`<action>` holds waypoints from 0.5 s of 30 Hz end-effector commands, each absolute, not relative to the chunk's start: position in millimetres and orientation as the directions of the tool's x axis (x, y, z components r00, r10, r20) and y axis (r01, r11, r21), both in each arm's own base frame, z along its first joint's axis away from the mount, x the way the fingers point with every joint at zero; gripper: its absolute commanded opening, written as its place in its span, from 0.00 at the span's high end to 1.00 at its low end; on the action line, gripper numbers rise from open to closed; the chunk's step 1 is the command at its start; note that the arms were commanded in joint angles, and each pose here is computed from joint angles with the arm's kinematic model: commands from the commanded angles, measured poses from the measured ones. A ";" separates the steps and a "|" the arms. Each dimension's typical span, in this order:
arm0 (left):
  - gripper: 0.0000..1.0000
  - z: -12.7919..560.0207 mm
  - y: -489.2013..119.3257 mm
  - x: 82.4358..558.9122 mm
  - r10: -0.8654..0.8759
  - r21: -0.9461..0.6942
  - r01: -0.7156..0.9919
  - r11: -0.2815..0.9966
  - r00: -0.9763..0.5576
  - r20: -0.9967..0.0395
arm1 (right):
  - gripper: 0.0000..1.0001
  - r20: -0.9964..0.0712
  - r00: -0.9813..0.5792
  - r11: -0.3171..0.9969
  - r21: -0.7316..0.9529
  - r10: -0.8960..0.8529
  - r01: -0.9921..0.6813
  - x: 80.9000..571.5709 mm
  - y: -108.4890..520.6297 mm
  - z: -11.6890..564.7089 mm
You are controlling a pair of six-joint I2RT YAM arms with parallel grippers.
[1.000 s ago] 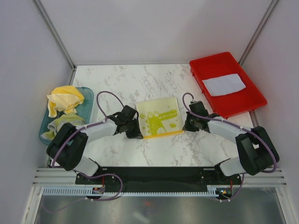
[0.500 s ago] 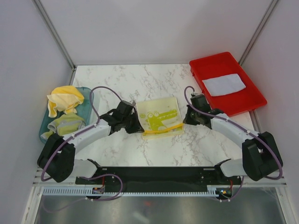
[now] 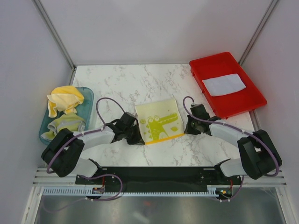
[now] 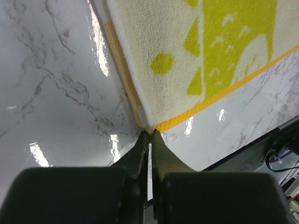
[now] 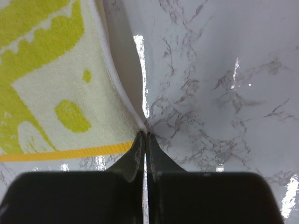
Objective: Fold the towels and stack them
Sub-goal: Fold the towel
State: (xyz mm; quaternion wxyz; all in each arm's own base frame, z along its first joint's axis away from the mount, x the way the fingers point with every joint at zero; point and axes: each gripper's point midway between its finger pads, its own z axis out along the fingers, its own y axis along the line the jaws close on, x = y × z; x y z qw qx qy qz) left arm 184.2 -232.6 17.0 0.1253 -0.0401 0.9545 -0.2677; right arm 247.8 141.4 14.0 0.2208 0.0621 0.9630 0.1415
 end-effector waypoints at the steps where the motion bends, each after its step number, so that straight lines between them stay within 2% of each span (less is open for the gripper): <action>1: 0.98 10.5 -230.6 184.4 -0.168 -0.511 -0.036 0.859 -0.962 -0.214 | 1.00 -0.428 -0.885 0.965 0.249 0.185 0.081 251.8 129.9 2.0; 10: 0.98 26.3 -228.1 199.2 -0.152 -0.464 -0.010 0.886 -0.951 -0.268 | 1.00 -0.462 -0.866 0.959 0.277 0.189 0.062 257.2 133.3 15.7; 11: 0.98 30.9 -230.4 203.4 -0.139 -0.461 0.005 0.887 -0.950 -0.278 | 0.97 -0.460 -0.868 0.959 0.275 0.188 0.061 256.6 133.5 15.8; 13: 0.88 27.1 -228.1 200.2 -0.120 -0.439 0.006 0.898 -0.959 -0.258 | 0.87 -0.448 -0.876 0.962 0.265 0.180 0.062 254.0 132.2 12.7; 14: 0.74 27.2 -225.3 197.8 -0.113 -0.427 0.006 0.904 -0.961 -0.252 | 0.81 -0.441 -0.881 0.965 0.256 0.172 0.060 252.0 130.8 11.8; 15: 0.70 29.3 -223.9 197.3 -0.114 -0.424 0.005 0.906 -0.960 -0.255 | 0.72 -0.438 -0.883 0.966 0.254 0.168 0.058 251.0 130.6 12.3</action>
